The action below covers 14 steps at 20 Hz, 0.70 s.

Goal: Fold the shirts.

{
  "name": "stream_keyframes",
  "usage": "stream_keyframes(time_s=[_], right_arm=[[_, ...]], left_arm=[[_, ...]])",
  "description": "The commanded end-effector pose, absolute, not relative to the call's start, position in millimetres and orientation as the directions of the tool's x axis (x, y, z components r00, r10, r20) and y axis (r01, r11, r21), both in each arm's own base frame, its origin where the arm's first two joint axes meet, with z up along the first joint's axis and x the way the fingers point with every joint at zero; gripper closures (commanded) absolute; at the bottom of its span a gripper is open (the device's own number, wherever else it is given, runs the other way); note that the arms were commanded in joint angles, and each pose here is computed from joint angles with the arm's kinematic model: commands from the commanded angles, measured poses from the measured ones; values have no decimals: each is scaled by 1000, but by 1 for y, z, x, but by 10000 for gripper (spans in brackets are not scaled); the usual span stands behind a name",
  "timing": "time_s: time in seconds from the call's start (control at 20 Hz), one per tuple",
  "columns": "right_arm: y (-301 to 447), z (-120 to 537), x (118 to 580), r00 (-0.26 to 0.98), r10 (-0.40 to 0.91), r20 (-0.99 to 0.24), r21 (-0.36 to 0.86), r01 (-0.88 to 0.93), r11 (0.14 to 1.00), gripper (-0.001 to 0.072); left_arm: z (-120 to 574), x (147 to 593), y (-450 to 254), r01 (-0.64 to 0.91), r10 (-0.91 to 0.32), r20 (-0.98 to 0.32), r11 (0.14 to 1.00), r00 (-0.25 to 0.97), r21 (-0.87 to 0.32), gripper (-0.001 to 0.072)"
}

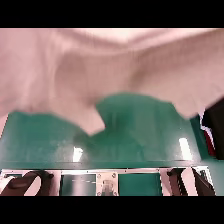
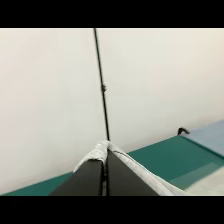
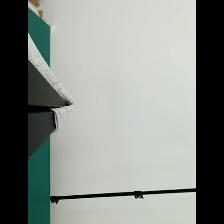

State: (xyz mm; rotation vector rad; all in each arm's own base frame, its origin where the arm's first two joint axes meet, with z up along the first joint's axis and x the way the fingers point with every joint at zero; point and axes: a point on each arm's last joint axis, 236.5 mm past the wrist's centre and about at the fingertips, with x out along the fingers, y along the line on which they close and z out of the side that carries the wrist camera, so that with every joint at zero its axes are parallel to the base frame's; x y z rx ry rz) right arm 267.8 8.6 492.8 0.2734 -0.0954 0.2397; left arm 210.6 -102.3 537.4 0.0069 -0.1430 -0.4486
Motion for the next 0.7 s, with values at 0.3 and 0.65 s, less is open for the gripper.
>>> stream_keyframes(time_s=[0.3,0.65], right_arm=[[-18,198,395,880,338,-333,624,-63,778,699],[-43,4,500,743,431,-512,777,187,601,699]], left_arm=[[206,384,-92,313,-506,-603,860,616,-402,685],[39,507,-85,124,-543,-627,802,559,-584,686]])
